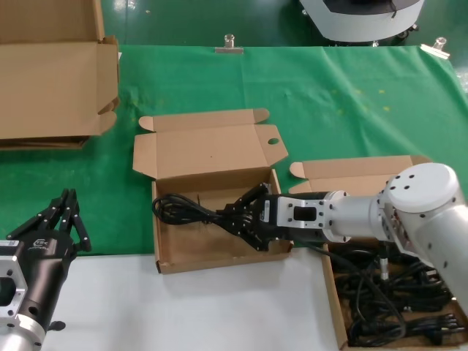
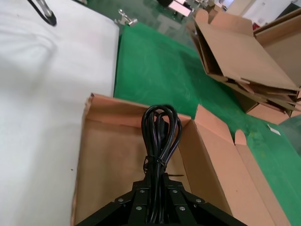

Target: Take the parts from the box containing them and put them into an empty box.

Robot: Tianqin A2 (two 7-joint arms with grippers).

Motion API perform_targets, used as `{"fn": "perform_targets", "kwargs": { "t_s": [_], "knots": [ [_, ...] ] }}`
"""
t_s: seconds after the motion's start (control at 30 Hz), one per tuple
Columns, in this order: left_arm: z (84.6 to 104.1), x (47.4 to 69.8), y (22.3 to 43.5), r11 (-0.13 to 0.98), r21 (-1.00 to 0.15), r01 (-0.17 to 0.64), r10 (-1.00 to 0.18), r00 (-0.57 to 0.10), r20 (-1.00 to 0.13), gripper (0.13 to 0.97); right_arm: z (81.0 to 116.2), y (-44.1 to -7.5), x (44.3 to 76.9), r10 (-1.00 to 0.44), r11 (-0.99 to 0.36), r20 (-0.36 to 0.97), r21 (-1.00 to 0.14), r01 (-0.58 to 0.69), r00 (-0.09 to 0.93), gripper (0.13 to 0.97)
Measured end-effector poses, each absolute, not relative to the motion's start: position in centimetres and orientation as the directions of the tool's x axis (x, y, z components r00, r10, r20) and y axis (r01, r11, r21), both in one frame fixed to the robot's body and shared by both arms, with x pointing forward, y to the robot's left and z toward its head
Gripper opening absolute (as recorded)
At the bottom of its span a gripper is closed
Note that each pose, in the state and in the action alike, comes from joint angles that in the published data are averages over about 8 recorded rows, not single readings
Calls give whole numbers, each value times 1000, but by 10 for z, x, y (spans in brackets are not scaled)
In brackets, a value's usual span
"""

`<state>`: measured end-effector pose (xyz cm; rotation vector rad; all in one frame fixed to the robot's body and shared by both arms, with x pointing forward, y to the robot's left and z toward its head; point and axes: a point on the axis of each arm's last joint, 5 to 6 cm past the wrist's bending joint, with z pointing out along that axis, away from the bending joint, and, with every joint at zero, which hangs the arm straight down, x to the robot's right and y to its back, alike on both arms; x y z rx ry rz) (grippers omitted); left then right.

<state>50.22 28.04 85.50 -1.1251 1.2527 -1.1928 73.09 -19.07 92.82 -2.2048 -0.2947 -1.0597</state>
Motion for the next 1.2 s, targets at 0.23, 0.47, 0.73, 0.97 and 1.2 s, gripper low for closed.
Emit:
{"fn": "perform_targets", "kwargs": {
  "t_s": [0.23,0.47,0.73,0.97,1.2],
  "knots": [
    [855,502,280,70,-997,22,-997,-35,-71,172,918,-188,737,-83,-769,762,-459,445,643,186],
    [855,502,280,70,-997,22,-997,-35,-71,172,914,-191,739,-86,-777,760,-456,433,645,198],
    [855,502,280,70,-997,22,-997,-35,-71,172,914,-198,738,-93,-777,758,-460,429,645,216],
    [855,502,280,70,-997,22,-997,-35,-71,172,926,-208,733,-148,-764,749,-501,406,646,289],
    [855,502,280,70,-997,22,-997,-35,-71,172,947,-226,718,-240,-739,724,-568,361,647,401]
  ]
}}
